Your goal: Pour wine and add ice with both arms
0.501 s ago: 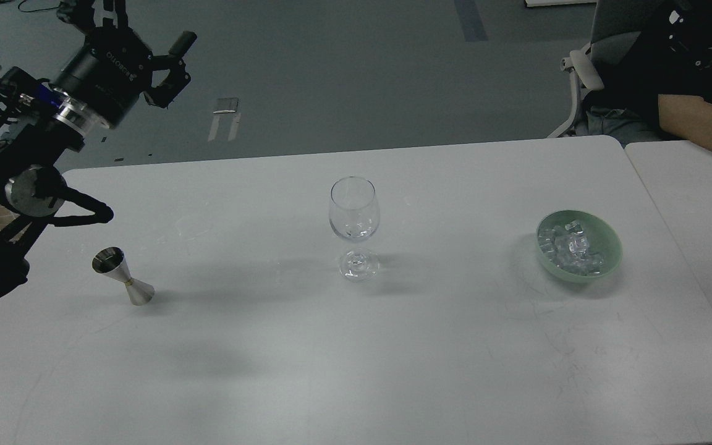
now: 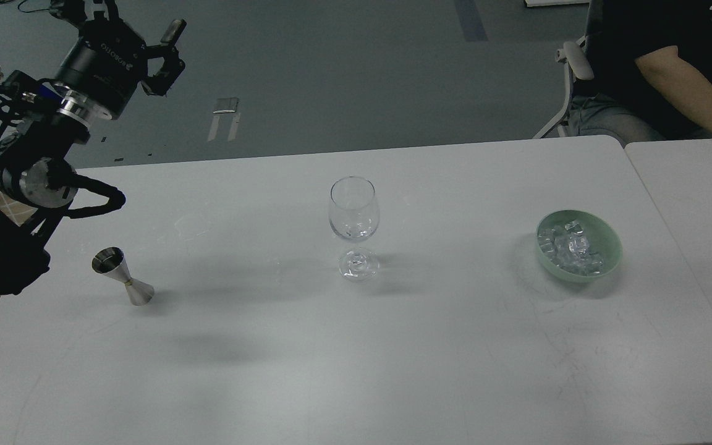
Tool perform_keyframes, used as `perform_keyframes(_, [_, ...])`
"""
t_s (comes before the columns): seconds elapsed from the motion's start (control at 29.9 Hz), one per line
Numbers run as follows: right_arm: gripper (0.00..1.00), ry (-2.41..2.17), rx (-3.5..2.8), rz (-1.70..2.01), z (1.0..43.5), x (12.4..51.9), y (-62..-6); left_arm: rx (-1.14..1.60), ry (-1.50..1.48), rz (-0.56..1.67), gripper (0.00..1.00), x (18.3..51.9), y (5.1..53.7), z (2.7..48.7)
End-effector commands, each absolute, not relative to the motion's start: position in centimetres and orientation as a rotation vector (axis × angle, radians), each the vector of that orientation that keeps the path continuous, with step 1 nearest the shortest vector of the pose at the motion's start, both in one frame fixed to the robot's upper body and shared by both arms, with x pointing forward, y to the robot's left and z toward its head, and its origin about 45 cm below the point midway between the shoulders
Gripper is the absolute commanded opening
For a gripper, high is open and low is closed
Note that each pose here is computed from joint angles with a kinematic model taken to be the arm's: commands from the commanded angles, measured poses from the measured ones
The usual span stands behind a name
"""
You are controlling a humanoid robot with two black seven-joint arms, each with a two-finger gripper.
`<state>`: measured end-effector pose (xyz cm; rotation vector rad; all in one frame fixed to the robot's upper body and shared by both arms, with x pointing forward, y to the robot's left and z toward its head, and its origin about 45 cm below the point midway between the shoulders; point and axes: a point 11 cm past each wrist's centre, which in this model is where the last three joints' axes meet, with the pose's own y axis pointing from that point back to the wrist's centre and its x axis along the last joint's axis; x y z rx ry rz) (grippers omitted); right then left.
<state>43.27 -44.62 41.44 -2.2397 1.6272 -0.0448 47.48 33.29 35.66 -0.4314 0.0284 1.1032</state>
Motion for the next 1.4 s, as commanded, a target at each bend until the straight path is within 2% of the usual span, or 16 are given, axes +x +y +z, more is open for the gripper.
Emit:
perform_keyframes(0.0, [1.0,1.618,-2.24,-0.089,42.9,42.7,-45.0,-0.428,0.008,1.115,1.0,47.4,34.4,36.5])
perform_keyframes(0.2, [1.0,1.613,-2.194,-0.132,44.6,42.3,-45.9,-0.419,0.006,1.132,1.0,47.4,34.8,36.4])
perform_keyframes(0.5, [1.0,1.597,-2.209,-0.127,45.0,42.6,-45.3,-0.431,-0.026,1.148,1.0,47.3,35.0,36.7])
perform_keyframes(1.37, [1.0,1.57,-2.226,-0.049,42.5,43.5,-43.5,-0.444,-0.006,1.111,1.0,47.4,32.9,37.5])
